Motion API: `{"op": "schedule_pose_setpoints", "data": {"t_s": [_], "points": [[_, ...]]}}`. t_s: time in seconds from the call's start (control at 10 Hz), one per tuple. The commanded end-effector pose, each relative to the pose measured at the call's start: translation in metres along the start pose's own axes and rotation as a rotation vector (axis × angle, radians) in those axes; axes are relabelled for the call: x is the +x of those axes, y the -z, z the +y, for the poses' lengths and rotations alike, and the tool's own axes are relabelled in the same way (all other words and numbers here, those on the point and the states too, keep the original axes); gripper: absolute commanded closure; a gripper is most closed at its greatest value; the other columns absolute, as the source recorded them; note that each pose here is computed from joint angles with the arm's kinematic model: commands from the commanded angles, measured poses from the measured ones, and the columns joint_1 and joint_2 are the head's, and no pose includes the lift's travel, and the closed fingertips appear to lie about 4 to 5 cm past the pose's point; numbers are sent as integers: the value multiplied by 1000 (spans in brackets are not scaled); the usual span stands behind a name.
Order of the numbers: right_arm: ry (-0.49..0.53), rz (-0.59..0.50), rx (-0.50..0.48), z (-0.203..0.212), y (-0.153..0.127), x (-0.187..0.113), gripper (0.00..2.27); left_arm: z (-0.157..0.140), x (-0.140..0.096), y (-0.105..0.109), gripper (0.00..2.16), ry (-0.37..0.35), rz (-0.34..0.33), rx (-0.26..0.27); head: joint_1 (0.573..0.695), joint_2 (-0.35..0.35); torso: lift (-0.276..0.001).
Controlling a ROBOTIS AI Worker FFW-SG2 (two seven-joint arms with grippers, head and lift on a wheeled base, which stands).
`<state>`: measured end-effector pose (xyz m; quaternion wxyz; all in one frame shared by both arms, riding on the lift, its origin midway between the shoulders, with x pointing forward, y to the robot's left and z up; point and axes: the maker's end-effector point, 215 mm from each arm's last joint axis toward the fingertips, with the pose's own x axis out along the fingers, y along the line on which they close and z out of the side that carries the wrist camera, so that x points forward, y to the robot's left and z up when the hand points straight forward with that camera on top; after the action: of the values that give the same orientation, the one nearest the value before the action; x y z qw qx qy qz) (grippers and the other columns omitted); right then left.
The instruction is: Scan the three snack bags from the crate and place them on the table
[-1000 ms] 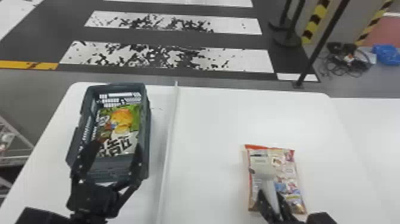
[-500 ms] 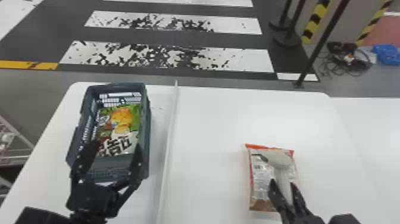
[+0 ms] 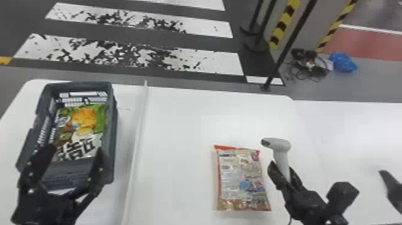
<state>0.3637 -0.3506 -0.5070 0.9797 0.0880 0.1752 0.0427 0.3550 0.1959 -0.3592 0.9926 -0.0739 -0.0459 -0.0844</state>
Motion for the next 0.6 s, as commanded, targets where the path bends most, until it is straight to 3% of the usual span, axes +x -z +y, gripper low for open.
{"op": "schedule_pose_setpoints", "data": {"t_s": [0.0,0.3,0.5], "points": [[46,49,-2,-46,6,14,2213,2,-3,3,66,-5,12,5,695,-234,-37],[112,120,-44,-106,33,29,2216,7,-3,1,66,-15,9,7,695,-323,-37],[129,137,-68,-123,45,29,2213,7,-1,1,66,-13,8,10,695,-350,-37]]}}
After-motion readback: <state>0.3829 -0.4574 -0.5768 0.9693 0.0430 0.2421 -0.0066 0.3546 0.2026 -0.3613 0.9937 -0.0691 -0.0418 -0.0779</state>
